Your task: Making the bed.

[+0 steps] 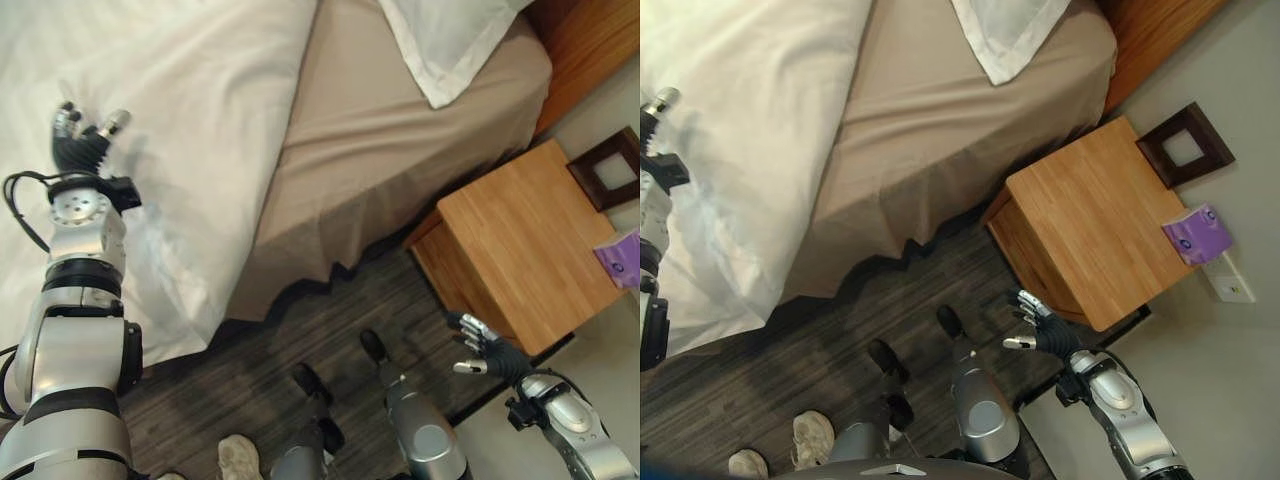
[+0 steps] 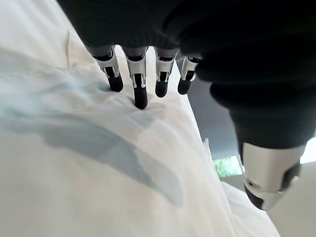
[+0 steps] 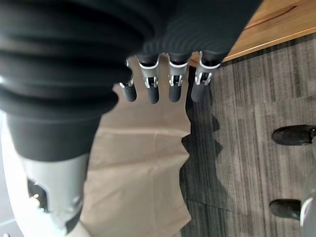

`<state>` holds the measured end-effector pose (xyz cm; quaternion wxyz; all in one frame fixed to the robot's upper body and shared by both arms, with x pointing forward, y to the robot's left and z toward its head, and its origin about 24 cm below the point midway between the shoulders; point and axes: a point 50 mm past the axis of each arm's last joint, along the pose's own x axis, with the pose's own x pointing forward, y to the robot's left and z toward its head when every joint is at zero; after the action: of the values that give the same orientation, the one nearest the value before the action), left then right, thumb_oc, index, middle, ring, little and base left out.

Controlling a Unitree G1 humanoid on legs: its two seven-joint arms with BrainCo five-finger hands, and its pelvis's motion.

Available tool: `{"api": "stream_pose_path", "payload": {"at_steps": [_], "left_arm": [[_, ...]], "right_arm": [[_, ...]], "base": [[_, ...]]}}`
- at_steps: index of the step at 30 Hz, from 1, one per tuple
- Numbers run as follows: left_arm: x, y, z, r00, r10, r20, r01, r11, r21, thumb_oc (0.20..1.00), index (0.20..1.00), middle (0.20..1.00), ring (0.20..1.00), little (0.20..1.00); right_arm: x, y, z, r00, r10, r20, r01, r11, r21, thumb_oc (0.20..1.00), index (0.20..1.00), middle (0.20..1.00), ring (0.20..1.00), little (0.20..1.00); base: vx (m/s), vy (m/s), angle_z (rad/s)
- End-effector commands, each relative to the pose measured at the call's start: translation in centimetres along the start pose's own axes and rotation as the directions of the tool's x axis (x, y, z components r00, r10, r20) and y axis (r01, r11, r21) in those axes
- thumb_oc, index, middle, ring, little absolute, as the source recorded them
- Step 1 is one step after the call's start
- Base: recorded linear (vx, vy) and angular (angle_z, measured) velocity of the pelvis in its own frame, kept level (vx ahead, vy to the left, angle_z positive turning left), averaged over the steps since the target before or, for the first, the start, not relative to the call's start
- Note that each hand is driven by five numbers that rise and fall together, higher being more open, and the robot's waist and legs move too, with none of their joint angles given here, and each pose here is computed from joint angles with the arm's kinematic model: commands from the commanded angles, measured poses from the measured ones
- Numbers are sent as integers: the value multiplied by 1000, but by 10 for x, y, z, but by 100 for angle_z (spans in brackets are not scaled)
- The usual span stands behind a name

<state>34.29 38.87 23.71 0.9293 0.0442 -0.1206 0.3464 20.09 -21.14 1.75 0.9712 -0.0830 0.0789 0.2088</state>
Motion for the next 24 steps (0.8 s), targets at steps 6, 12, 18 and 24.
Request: {"api": "stream_pose_path", "payload": {"at_steps": [6,12,18,24], "left_arm": [[7,4,25,997,-47,58,40,993,115,200,200,200,200,200],[0,-59,49,952,-262,158,217,942,255,200,200,200,200,200],[-22,-121,71,853,-452,261,364,874,322,200,200,200,200,200],[-70,-187,72,681,-648,340,574,761,301,200,200,200,200,200]], "right_arm": [[8,-13,18,994,-47,100,48,999,-8,1000,1000,1000,1000,1000],[10,-14,16,994,-50,96,51,999,-2,1000,1000,1000,1000,1000],[9,-18,12,995,-64,80,65,998,-7,1000,1000,1000,1000,1000],[10,-19,6,996,-77,55,78,997,-16,1000,1000,1000,1000,1000]], "base": [[-2,-6,-3],[0,-1,-1],[-4,-5,-1],[-19,3,6]]}}
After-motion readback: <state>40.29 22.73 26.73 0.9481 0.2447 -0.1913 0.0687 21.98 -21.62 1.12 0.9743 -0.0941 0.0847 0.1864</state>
